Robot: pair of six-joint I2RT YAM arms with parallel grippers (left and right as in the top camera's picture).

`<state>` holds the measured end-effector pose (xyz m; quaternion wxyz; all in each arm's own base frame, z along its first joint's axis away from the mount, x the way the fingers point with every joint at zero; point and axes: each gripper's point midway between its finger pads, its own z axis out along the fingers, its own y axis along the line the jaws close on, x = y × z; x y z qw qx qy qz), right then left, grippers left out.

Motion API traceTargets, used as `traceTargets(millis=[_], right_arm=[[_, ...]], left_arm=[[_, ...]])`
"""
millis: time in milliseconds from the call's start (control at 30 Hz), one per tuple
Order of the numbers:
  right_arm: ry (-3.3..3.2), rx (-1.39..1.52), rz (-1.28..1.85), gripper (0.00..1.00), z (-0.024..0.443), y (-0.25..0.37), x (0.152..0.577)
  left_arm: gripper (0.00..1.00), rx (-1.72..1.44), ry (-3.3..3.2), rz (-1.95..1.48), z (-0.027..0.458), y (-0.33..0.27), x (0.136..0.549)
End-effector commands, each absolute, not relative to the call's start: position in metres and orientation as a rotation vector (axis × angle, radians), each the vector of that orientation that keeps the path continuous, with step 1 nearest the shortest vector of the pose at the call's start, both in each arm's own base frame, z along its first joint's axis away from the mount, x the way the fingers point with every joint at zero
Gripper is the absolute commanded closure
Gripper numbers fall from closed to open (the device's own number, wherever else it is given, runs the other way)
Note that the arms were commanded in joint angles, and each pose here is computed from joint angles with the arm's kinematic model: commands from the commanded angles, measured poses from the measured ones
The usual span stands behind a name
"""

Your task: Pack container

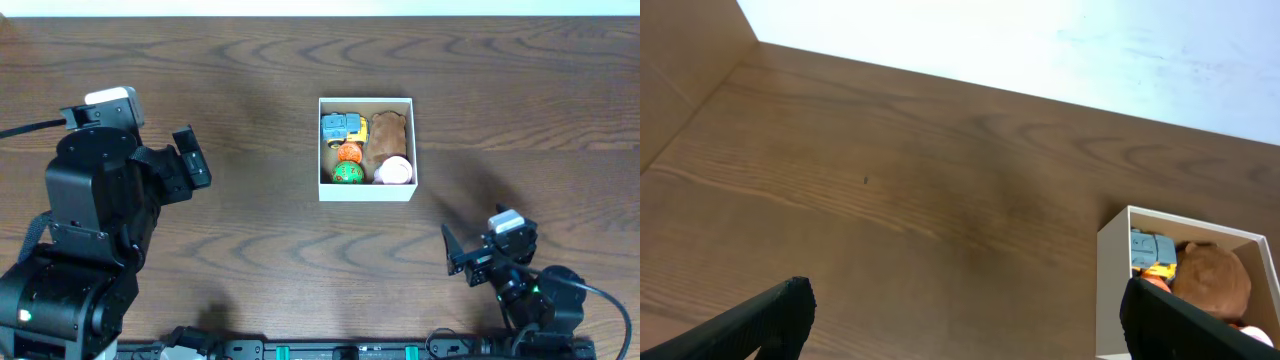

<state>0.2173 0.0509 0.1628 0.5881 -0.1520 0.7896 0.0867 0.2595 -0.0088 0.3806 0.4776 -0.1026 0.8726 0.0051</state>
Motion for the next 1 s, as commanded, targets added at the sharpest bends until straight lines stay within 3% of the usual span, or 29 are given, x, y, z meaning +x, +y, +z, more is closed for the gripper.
traceTargets(millis=[0,300,967], right_arm=[[1.835,-0.349,0.205,0.01,0.156,0.052,0.216],[1.869,-0.339,0.217,0.01,0.126,0.051,0.216],[1.852,-0.34,0.213,0.01,0.129,0.051,0.216]], left_arm=[[0.02,-0.274,2.113,0.019,0.386,-0.005,0.258],[0.02,-0.274,2.113,0.019,0.386,-0.005,0.258],[0.02,-0.274,2.114,0.019,0.385,-0.005,0.258]])
